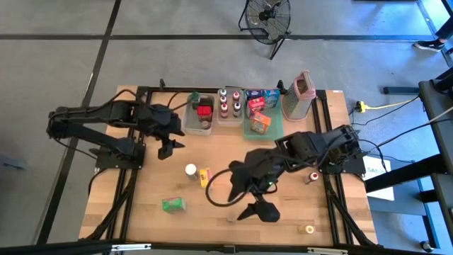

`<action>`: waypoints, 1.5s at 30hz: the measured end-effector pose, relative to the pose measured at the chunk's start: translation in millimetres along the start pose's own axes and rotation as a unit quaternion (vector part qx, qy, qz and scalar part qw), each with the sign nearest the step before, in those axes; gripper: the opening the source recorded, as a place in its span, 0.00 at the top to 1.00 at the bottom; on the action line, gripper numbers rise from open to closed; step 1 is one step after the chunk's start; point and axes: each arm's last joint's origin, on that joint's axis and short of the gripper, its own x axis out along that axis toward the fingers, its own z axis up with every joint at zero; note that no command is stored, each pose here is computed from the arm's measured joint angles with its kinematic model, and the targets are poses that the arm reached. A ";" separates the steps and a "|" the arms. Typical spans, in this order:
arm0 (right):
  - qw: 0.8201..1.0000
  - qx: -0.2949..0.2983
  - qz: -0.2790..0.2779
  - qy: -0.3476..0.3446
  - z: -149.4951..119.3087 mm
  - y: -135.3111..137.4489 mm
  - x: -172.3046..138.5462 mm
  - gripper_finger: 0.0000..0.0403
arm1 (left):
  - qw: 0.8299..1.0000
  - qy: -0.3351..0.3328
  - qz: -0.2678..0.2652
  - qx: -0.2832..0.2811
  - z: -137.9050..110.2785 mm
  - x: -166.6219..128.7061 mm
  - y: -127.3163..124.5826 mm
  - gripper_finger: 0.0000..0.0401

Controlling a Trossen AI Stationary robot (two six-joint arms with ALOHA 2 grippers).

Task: Pick & Place Kitchen Items
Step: Put the left yellow food coloring bottle into the transparent bin

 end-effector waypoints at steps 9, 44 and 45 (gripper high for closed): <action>0.965 0.150 -0.073 0.201 -44.8 4.8 -4.0 0.28 | 1.000 -0.005 0.009 -0.008 -0.3 1.4 -7.7 0.46; 0.876 0.293 -0.298 0.242 -140.7 65.3 67.7 0.28 | 0.999 -0.015 -0.028 0.024 3.4 3.1 -12.1 0.46; 0.874 0.299 -0.293 0.246 -143.2 64.5 71.3 0.28 | 0.999 -0.015 -0.028 0.024 3.4 3.1 -12.1 0.46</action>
